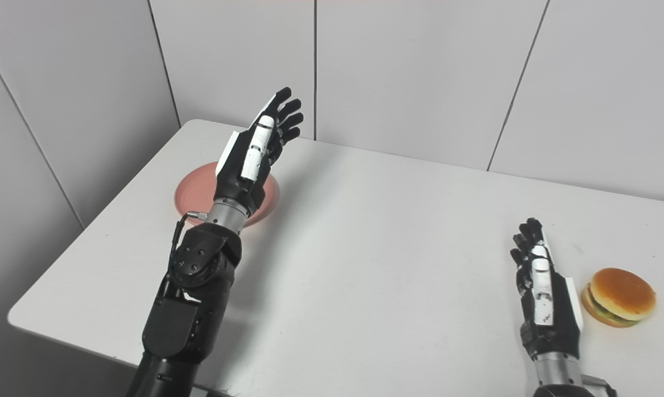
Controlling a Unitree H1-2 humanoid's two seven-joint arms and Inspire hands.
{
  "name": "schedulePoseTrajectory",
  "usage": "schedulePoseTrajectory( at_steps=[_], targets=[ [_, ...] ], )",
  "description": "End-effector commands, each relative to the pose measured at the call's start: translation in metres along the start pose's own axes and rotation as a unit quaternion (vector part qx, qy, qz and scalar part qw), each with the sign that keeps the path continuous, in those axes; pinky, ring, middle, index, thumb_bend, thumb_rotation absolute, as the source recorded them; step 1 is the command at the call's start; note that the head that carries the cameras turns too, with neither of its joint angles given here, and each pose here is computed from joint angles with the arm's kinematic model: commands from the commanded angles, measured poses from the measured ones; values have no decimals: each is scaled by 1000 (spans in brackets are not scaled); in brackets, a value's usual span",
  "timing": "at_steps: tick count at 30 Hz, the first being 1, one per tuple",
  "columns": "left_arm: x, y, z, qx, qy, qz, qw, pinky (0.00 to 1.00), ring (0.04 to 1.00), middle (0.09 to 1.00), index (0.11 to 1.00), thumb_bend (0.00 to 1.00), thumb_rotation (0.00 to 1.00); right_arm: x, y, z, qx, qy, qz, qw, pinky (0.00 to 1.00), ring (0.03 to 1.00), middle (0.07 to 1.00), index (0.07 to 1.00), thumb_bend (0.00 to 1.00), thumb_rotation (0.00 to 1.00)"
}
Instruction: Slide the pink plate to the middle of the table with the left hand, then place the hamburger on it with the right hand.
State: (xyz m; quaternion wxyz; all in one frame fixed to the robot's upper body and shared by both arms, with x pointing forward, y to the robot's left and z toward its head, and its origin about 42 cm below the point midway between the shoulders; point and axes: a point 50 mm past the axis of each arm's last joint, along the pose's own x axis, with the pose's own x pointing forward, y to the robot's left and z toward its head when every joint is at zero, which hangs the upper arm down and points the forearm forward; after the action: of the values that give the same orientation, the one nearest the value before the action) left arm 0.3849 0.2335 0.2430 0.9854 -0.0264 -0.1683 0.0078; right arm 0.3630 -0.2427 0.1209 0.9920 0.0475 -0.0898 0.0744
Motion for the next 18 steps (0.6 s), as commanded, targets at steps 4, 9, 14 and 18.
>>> schedulePoseTrajectory(
  at_steps=[4,9,14,18],
  targets=[
    [30,21,29,16,-48,26,998,888,895,905,902,410,1000,-22,-2,-22,8,21,-8,1000,1000,981,971,970,187,1000],
    [46,49,27,26,-43,57,997,883,893,905,898,434,1000,-23,-3,-23,6,17,-7,1000,1000,979,971,968,182,1000],
    [57,74,24,28,-27,76,996,903,900,904,894,419,1000,-22,-4,-23,8,18,-3,1000,1000,987,978,974,185,1000],
    [62,93,18,26,-12,92,995,914,895,899,889,415,1000,-23,-4,-23,13,23,-6,1000,1000,984,975,970,194,1000]
  ],
)
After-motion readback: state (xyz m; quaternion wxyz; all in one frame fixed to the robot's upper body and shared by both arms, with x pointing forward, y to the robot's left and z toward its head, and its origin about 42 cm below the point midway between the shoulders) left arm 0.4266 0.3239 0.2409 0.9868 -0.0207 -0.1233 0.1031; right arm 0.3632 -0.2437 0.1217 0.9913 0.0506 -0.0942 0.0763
